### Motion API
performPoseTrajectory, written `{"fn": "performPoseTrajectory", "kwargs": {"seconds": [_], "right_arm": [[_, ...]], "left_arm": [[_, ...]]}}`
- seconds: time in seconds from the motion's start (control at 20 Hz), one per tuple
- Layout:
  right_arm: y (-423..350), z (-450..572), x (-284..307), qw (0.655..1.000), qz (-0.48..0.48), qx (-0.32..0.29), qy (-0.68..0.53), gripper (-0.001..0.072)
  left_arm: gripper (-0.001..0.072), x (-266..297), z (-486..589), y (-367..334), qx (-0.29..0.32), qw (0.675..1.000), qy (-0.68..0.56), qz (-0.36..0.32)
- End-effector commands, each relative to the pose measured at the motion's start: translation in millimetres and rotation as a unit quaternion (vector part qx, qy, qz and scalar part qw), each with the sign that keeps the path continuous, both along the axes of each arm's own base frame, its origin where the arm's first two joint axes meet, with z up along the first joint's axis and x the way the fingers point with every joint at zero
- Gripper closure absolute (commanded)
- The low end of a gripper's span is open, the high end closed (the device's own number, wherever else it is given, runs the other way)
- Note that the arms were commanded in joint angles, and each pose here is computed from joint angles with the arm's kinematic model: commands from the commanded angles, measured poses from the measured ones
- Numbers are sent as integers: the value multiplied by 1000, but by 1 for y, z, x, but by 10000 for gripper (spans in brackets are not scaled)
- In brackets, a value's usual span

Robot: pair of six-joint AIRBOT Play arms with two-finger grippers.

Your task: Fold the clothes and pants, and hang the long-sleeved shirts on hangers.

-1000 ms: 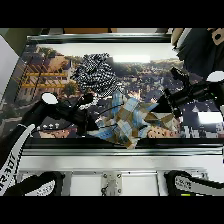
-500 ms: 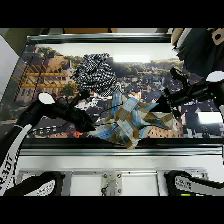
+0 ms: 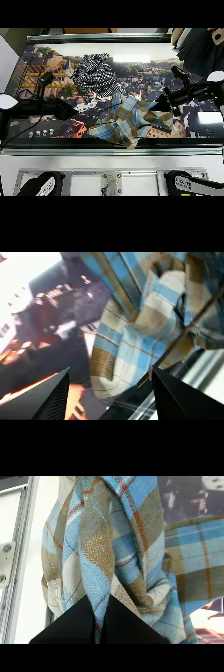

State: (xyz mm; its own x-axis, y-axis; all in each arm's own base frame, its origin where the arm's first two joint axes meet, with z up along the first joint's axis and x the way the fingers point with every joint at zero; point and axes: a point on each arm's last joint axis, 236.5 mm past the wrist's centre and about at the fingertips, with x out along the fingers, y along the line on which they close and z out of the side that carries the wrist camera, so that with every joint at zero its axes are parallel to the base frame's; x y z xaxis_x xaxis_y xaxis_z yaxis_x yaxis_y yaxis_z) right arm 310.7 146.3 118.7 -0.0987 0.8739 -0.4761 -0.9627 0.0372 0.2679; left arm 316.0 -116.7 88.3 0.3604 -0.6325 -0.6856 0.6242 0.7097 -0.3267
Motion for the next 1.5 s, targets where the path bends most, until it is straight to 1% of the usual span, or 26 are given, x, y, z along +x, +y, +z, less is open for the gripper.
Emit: {"fn": "performPoseTrajectory", "kwargs": {"seconds": [0.0, 0.1, 0.2, 0.35, 0.45, 0.5, 0.6, 0.7, 0.95, 1.1, 1.4, 1.45], "right_arm": [[5, 18, 20, 998, -60, 15, -13, 703], [4, 27, 33, 994, -108, 10, -19, 703], [6, 38, 36, 992, -119, 19, -36, 703], [5, 49, 45, 987, -154, 22, -43, 703], [5, 50, 45, 986, -157, 22, -42, 702], [5, 51, 45, 986, -160, 23, -36, 703], [6, 50, 45, 986, -164, 23, -29, 702], [6, 50, 45, 986, -164, 23, -29, 702], [6, 50, 45, 986, -164, 23, -29, 702], [6, 50, 45, 986, -164, 23, -29, 702], [6, 50, 44, 986, -163, 23, -28, 702], [6, 50, 44, 986, -166, 23, -23, 702]], "left_arm": [[199, 3, 15, 37, 30, 994, -7, 104], [199, -6, 9, 48, 36, 985, 28, 165], [197, -18, -6, 35, 14, 982, 53, 182], [195, -36, -32, -15, -70, 974, 104, 186], [196, -44, -45, -54, -128, 967, 130, 177], [196, -46, -52, -73, -151, 962, 147, 174], [197, -46, -70, -105, -184, 947, 184, 190], [197, -45, -92, -132, -180, 943, 198, 198], [198, -59, -128, -181, -132, 951, 236, 152], [198, -53, -141, -190, -127, 941, 265, 167], [199, -39, -144, -204, -124, 942, 266, 163], [259, -38, -145, -206, -124, 942, 268, 161]]}}
